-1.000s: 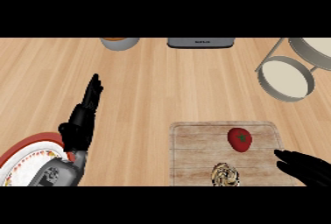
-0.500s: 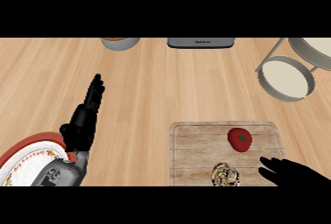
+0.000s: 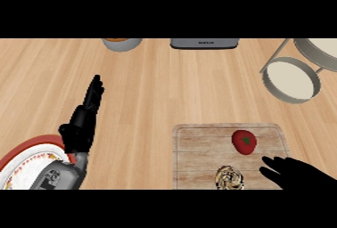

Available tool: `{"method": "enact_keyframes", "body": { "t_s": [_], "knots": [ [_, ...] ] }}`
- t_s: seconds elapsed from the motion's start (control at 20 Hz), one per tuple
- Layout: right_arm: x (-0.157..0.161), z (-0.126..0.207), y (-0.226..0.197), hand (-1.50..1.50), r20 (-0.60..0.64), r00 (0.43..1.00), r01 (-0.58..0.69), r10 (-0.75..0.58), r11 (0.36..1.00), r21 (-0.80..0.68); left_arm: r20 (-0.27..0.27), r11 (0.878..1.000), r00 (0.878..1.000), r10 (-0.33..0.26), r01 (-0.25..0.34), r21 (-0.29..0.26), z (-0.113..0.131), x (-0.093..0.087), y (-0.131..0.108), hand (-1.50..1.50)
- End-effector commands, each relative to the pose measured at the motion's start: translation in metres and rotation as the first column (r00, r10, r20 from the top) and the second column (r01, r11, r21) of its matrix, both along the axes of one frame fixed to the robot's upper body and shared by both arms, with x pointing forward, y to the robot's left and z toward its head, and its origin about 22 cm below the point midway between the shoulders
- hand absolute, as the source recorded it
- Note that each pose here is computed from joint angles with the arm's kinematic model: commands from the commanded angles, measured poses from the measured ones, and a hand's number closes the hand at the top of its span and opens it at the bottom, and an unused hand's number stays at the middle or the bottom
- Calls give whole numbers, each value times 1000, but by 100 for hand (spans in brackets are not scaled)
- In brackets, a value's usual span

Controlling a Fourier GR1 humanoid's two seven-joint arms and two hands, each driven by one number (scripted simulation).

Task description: Pick the cupcake from the cutting board and place it in the tiered basket

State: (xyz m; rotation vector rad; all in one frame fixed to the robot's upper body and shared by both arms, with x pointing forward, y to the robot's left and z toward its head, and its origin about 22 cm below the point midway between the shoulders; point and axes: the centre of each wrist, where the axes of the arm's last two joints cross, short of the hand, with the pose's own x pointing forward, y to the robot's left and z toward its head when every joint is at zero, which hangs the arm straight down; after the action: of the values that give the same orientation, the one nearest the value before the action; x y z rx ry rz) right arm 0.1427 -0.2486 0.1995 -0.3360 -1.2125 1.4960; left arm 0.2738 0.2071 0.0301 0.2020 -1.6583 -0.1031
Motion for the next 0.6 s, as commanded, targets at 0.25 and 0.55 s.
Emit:
{"method": "enact_keyframes", "body": {
  "t_s": [0.25,0.55],
  "knots": [
    [-13,5,25,-150,186,978,-73,96,989,-127,-2,1000,1000,-7,7,-7,0,-2,12,0],
    [8,-8,23,-150,210,977,10,22,989,-150,-7,1000,1000,-9,8,-15,-10,-1,-4,0]
  ]
}}
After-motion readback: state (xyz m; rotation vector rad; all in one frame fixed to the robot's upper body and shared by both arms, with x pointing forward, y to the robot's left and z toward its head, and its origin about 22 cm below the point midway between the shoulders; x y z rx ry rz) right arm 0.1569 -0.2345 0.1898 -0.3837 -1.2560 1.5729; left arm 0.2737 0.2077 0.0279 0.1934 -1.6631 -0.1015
